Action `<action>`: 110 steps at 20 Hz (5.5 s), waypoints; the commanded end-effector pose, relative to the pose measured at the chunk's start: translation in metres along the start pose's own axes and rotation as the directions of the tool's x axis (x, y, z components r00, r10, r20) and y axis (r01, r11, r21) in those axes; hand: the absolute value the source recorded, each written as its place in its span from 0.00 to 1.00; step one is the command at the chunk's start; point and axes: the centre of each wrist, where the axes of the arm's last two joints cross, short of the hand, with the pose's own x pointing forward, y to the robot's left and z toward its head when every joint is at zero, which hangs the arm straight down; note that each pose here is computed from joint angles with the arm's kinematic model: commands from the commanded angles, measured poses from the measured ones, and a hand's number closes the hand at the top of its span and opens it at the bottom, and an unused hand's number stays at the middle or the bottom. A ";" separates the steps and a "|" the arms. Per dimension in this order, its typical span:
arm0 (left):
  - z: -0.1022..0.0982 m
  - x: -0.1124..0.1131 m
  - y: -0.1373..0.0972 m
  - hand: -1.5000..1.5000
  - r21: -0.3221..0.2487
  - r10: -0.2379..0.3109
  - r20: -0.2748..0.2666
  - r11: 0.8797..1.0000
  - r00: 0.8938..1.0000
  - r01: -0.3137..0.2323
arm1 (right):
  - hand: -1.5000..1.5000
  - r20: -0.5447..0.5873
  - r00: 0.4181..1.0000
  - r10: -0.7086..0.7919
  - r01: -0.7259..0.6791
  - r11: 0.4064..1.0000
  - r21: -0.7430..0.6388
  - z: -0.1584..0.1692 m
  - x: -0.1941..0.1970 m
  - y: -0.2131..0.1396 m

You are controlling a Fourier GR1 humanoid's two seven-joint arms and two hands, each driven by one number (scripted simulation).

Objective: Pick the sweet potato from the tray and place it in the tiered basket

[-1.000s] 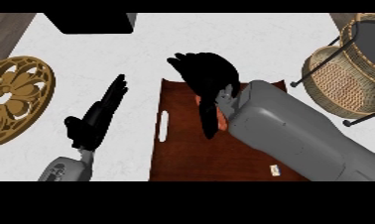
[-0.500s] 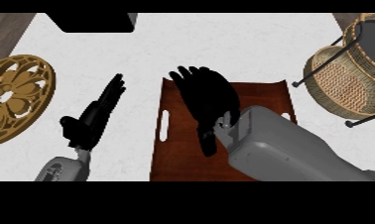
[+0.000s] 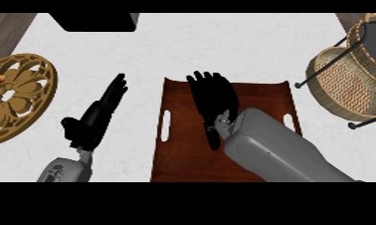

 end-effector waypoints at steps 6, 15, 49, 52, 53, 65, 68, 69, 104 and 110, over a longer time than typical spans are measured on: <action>-0.011 0.013 0.012 0.50 -0.017 0.006 0.003 1.000 1.000 -0.006 | 0.00 -0.065 0.998 -0.014 0.014 1.000 0.010 -0.023 -0.004 0.038; -0.016 0.001 -0.001 0.50 -0.022 0.002 -0.007 1.000 1.000 -0.002 | 0.00 -0.091 0.995 -0.030 0.035 0.998 0.051 -0.040 -0.032 0.033; 0.025 -0.021 0.028 0.50 0.147 0.013 -0.063 0.989 0.998 -0.003 | 1.00 -0.529 0.800 -0.283 0.158 0.950 -0.270 -0.011 -0.255 0.114; 0.032 -0.024 0.034 0.50 0.199 0.020 -0.071 0.980 0.997 -0.006 | 1.00 -0.650 0.662 -0.374 0.119 0.908 -0.402 0.040 -0.338 0.097; 0.033 -0.023 0.037 0.50 0.203 0.026 -0.064 0.979 0.998 -0.012 | 1.00 -0.624 0.638 -0.451 0.135 0.863 -0.486 0.052 -0.350 0.088; 0.012 -0.004 0.006 0.50 0.089 0.018 -0.022 0.996 1.000 -0.016 | 1.00 -0.173 0.668 -0.723 0.265 0.449 -0.853 0.221 -0.413 0.021; 0.009 -0.003 0.019 0.50 0.071 0.010 -0.015 0.997 1.000 -0.009 | 1.00 -0.177 0.637 -0.750 0.270 0.433 -0.860 0.266 -0.416 -0.006; 0.018 -0.015 0.003 0.50 0.038 0.001 -0.010 0.999 1.000 -0.001 | 1.00 -0.193 0.623 -0.758 0.264 0.436 -0.860 0.270 -0.409 -0.019; 0.006 0.009 -0.018 0.50 -0.034 -0.013 -0.007 0.999 1.000 0.013 | 1.00 -0.030 0.453 -0.891 0.568 0.314 -0.761 0.061 -0.376 -0.134; -0.017 0.014 -0.008 0.50 -0.006 0.005 0.009 1.000 1.000 -0.005 | 1.00 -0.046 0.162 -0.986 0.720 0.150 -0.677 0.052 -0.379 -0.134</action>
